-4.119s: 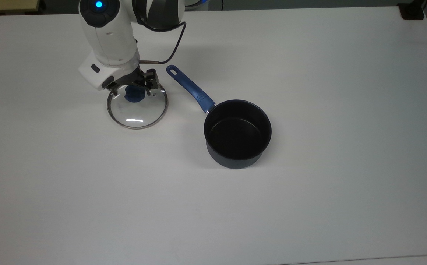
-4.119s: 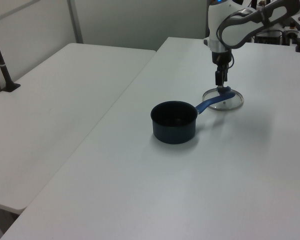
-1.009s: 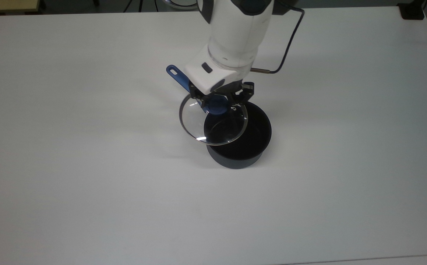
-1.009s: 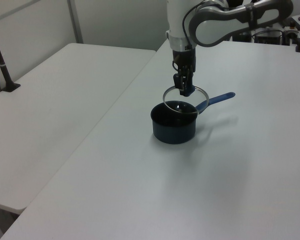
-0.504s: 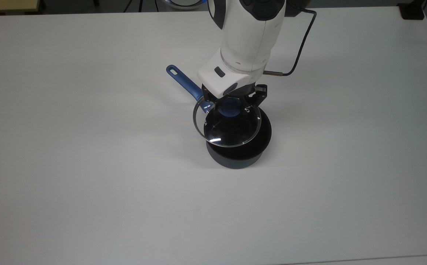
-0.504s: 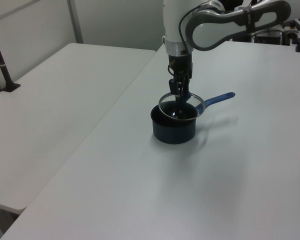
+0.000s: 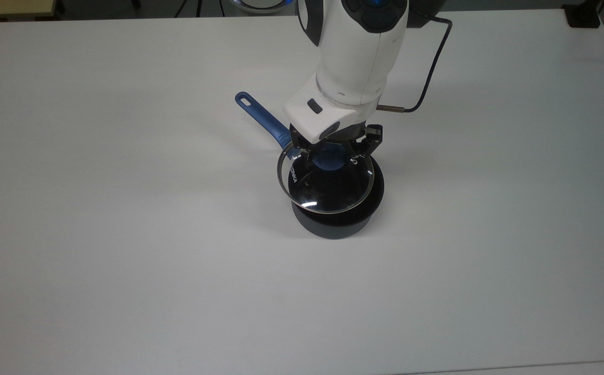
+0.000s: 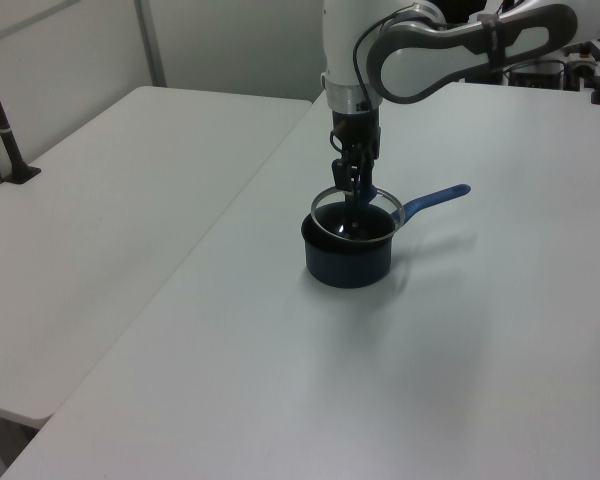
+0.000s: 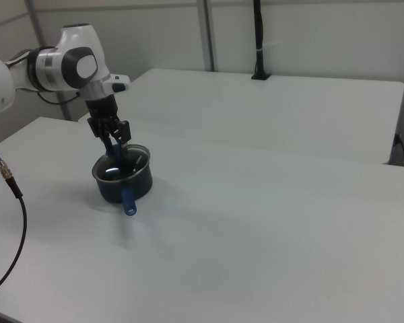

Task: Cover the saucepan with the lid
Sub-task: 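Lower the lid onto the saucepan rim and open the gripper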

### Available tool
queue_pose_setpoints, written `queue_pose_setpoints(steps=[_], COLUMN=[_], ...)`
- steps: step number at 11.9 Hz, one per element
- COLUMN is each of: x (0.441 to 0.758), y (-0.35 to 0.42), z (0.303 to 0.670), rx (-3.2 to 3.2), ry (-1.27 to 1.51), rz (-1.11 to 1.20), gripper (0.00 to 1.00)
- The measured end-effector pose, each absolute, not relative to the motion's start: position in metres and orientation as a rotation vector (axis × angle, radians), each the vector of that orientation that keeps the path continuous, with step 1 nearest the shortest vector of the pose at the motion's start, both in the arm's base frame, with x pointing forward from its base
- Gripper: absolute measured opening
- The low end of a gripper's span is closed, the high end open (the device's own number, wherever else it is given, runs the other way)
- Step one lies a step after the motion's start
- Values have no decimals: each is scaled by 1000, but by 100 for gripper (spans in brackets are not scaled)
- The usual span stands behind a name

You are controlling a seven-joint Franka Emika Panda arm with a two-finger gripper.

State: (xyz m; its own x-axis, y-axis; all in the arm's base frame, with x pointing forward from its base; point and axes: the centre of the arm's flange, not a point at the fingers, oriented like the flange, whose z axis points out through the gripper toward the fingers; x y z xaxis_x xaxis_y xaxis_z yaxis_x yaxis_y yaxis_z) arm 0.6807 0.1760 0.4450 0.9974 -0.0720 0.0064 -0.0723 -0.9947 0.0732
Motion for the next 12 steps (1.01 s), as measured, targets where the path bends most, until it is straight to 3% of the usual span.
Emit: queue_pose_setpoints(steps=[12], x=[687], y=[187], z=[436], rx=[3071], ry=[-143], rz=[37], gripper=[61])
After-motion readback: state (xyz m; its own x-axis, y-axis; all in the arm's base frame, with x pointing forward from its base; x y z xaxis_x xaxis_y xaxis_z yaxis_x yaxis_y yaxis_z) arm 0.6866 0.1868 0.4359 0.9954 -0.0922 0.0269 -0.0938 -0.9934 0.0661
